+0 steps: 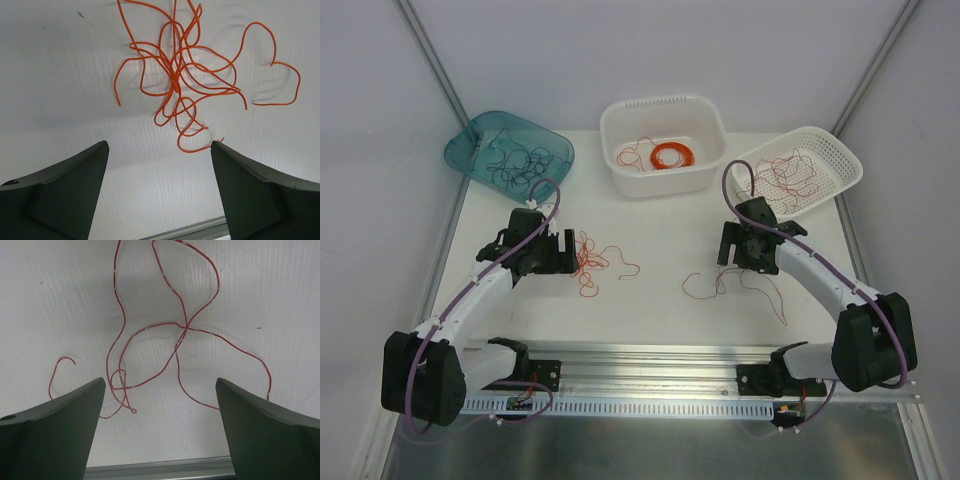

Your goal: Untangle the cables

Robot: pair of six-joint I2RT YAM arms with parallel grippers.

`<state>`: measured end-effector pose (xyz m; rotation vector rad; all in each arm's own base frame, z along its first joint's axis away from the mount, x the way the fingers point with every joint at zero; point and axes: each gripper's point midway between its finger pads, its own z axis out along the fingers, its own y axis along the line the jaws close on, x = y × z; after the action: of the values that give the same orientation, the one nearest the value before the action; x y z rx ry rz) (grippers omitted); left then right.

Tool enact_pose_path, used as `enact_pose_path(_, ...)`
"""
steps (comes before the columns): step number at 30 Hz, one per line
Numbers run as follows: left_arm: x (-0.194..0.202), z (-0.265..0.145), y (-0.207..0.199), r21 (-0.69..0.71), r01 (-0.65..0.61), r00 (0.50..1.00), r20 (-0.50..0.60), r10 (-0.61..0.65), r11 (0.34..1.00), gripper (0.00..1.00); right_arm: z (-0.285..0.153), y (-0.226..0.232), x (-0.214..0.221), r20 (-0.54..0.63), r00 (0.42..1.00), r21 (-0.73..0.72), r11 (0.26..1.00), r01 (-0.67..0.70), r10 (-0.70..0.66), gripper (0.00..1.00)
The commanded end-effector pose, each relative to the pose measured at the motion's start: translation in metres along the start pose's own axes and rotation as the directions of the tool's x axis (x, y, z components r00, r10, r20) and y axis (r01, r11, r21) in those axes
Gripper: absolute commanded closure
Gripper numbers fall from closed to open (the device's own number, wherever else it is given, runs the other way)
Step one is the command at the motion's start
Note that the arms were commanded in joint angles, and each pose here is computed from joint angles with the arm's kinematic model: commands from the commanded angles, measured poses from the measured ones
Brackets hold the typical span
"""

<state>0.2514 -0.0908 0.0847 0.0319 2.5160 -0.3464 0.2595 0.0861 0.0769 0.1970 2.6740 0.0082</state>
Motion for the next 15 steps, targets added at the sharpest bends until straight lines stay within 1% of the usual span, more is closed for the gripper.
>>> enact_pose_path(1, -0.012, -0.002, -0.003, 0.007, -0.038, 0.999, 0.035, 0.038, 0.999, 0.16, -0.005, -0.007, -0.012, 0.025, 0.996, 0.071, 0.994, -0.087, 0.085, 0.03)
enact_pose_path(4, -0.011, -0.001, -0.003, 0.007, -0.035, 0.999, 0.03, 0.035, 0.999, 0.16, 0.004, -0.004, -0.008, 0.015, 0.992, 0.071, 0.989, -0.127, 0.126, 0.03)
enact_pose_path(8, -0.01, 0.0, -0.004, 0.01, -0.036, 0.999, 0.026, 0.036, 0.999, 0.16, 0.02, 0.008, -0.001, -0.018, 0.976, 0.04, 0.975, -0.218, 0.219, 0.03)
enact_pose_path(10, -0.011, -0.001, -0.003, 0.008, -0.038, 0.999, 0.027, 0.038, 0.999, 0.16, 0.024, 0.017, -0.002, -0.025, 0.971, 0.009, 0.972, -0.237, 0.237, 0.03)
enact_pose_path(13, -0.011, -0.001, -0.003, 0.009, -0.039, 0.999, 0.028, 0.039, 0.999, 0.16, 0.035, 0.021, 0.001, -0.031, 0.967, 0.009, 0.968, -0.253, 0.253, 0.03)
enact_pose_path(15, -0.01, -0.001, -0.003, 0.007, -0.039, 0.999, 0.027, 0.039, 0.999, 0.16, 0.044, 0.017, 0.006, -0.045, 0.963, 0.042, 0.964, -0.263, 0.265, 0.03)
